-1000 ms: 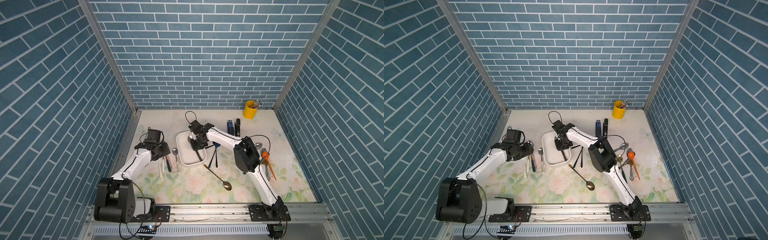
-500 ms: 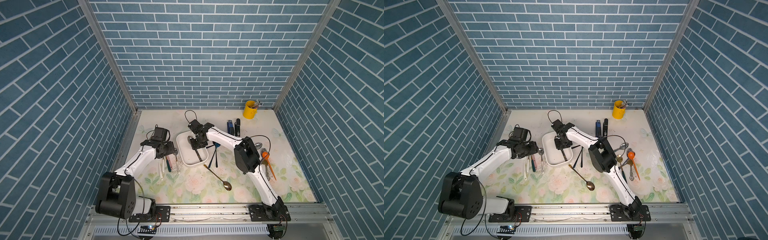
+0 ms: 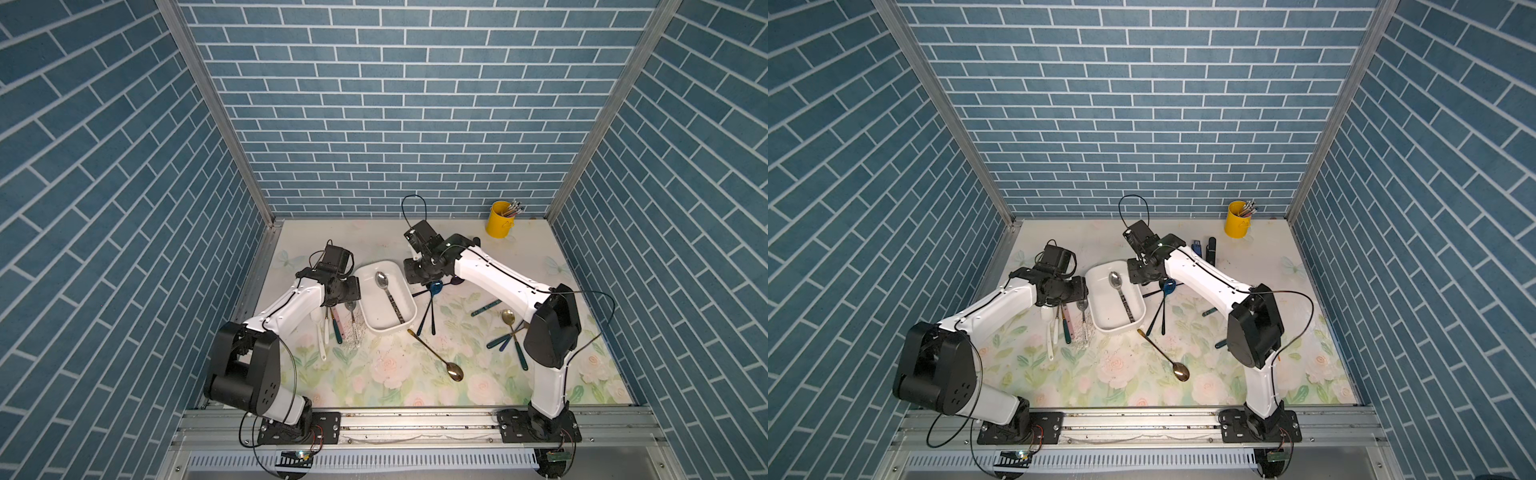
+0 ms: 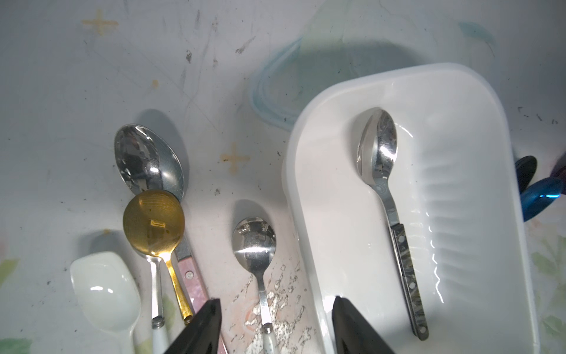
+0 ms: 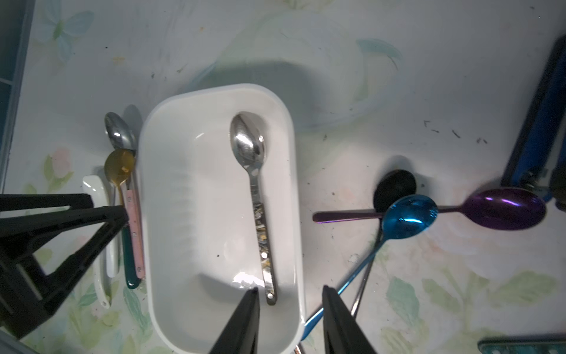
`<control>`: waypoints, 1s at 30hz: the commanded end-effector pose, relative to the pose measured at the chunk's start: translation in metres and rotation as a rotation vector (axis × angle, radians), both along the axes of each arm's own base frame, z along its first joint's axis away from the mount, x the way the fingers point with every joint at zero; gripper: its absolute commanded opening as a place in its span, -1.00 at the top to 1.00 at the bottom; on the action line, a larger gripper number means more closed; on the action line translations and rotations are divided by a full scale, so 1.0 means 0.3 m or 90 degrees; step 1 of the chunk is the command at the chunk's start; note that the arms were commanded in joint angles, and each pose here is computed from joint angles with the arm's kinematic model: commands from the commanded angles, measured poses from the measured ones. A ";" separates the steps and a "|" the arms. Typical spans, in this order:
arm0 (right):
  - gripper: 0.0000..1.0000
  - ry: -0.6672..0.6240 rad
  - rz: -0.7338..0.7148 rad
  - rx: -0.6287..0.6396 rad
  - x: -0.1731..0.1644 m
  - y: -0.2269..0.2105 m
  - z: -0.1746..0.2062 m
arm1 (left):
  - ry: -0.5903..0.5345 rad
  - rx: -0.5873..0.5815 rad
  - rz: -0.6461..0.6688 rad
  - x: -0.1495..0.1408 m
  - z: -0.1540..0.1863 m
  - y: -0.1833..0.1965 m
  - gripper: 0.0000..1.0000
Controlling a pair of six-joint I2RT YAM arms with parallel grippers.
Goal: Put the spoon into the storage box
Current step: Pick up the spoon from the center of the board.
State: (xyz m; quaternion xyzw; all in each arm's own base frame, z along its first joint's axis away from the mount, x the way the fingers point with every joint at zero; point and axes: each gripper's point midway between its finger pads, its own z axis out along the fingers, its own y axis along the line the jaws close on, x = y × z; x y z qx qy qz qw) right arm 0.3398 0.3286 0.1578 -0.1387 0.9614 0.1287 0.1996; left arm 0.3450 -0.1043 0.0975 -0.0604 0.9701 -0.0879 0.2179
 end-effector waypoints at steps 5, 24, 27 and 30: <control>0.26 0.074 -0.059 -0.023 -0.031 -0.108 -0.172 | 0.007 0.012 -0.010 -0.012 0.000 0.004 -0.33; 0.20 0.188 -0.043 -0.040 -0.116 -0.102 -0.404 | 0.025 0.032 -0.002 -0.070 -0.057 0.037 -0.40; 0.15 0.196 -0.043 -0.043 -0.126 -0.104 -0.418 | 0.032 0.033 -0.003 -0.079 -0.072 0.039 -0.40; 0.11 0.205 -0.043 -0.041 -0.130 -0.101 -0.435 | 0.037 0.033 -0.003 -0.081 -0.083 0.039 -0.40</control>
